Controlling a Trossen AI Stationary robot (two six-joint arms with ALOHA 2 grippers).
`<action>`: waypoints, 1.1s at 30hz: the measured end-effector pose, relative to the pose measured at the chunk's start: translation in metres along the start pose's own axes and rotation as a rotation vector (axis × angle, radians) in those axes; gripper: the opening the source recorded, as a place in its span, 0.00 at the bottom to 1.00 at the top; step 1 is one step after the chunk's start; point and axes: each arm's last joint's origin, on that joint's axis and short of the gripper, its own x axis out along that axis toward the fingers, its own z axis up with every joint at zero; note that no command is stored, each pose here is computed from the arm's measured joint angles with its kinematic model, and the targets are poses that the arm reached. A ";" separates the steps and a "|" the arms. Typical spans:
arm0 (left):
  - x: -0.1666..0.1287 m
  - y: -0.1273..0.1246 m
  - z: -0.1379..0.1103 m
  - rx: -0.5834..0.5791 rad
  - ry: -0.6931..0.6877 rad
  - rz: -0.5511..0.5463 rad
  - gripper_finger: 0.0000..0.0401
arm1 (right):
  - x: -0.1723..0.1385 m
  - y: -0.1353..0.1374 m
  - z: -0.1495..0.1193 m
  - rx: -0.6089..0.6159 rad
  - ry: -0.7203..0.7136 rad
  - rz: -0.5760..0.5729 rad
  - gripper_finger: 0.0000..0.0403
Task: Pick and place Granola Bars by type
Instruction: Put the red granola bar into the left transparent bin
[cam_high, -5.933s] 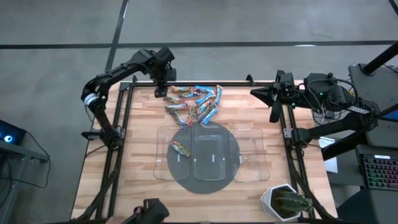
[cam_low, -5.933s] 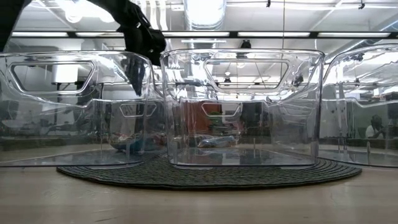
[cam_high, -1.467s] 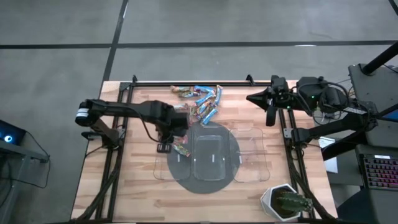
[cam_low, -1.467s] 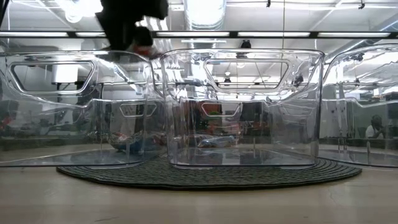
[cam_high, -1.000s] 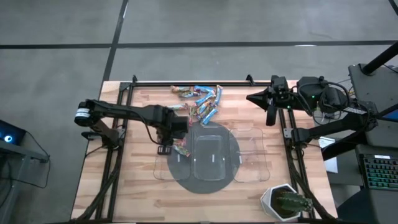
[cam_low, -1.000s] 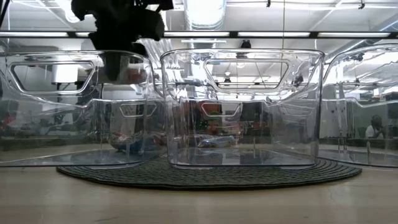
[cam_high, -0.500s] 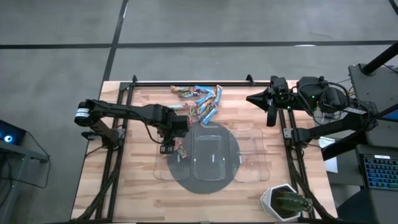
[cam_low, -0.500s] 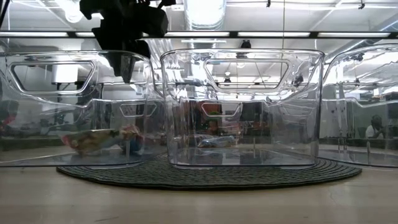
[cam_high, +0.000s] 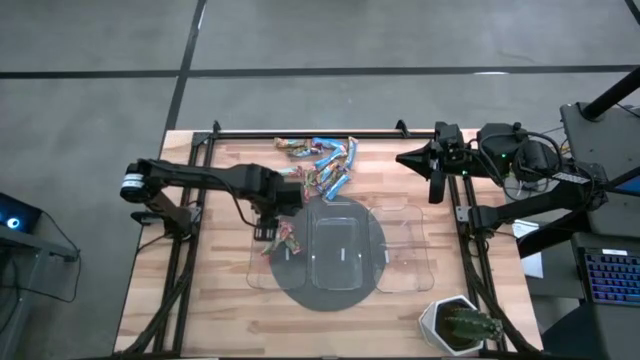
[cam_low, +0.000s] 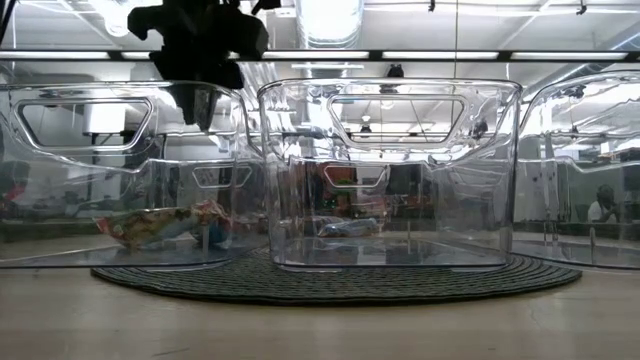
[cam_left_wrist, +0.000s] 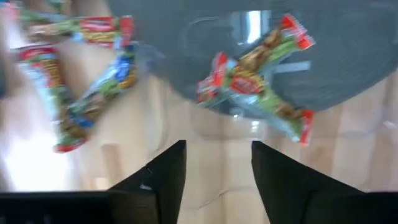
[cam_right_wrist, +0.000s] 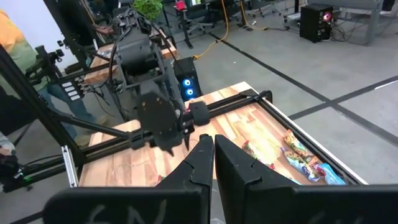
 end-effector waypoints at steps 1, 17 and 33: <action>-0.004 0.004 0.001 -0.001 -0.006 0.014 0.38 | 0.000 0.000 0.000 0.000 0.000 0.000 0.02; -0.062 0.085 0.000 -0.089 -0.198 0.120 0.00 | 0.000 0.000 0.000 -0.009 0.001 -0.001 0.02; -0.051 0.132 -0.007 -0.108 -0.256 0.091 0.13 | 0.000 0.000 0.000 -0.023 0.002 -0.002 0.02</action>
